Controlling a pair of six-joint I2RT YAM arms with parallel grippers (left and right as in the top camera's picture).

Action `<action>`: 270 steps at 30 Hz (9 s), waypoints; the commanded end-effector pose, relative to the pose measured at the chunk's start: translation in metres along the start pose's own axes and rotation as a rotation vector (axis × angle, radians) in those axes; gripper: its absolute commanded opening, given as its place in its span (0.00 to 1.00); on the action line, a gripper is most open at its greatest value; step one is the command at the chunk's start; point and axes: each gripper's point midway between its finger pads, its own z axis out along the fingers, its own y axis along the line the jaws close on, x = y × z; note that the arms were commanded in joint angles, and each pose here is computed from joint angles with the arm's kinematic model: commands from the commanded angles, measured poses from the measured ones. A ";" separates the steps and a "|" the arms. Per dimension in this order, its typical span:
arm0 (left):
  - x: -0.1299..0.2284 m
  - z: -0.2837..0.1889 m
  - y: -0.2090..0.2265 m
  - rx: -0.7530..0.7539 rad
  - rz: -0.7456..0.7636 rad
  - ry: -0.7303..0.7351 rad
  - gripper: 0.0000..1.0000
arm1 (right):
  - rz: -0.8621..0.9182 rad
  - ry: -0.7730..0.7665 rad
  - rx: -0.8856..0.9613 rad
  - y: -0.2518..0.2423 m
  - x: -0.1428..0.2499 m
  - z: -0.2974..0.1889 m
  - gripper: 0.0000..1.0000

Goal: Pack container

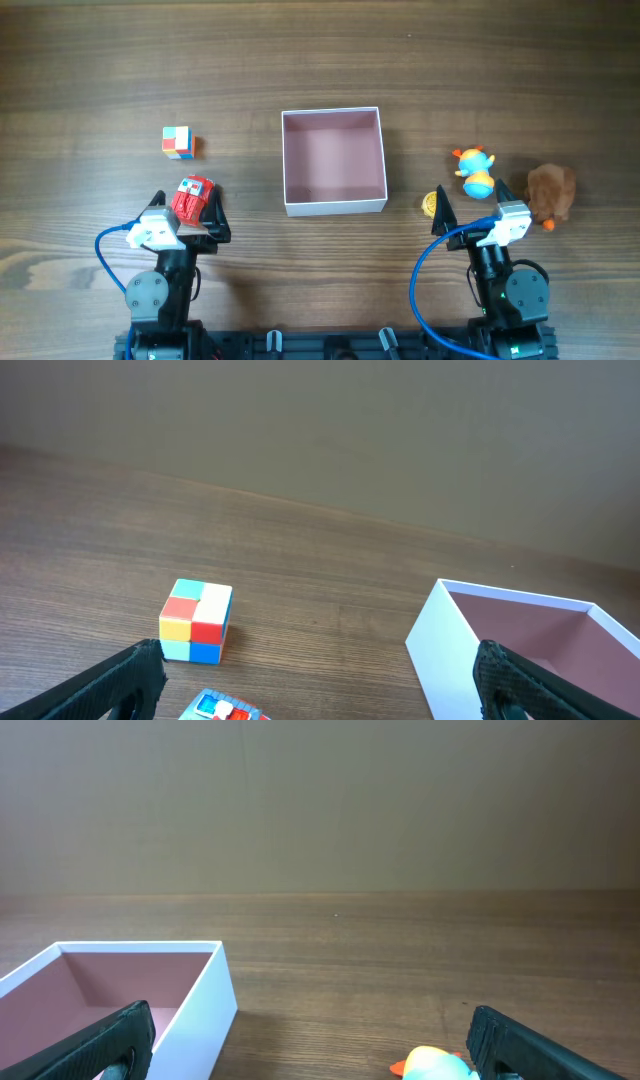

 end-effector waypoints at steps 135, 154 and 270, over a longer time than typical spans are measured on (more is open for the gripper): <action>0.113 0.032 0.055 -0.291 0.162 1.585 0.52 | 0.127 1.218 0.132 0.004 0.056 0.026 1.00; -0.018 0.105 -0.165 0.054 0.119 1.093 0.04 | 0.127 1.210 0.130 0.004 0.055 0.028 1.00; 0.137 0.168 -0.157 -0.040 0.499 1.165 0.73 | 0.121 1.226 0.127 0.004 0.057 0.025 1.00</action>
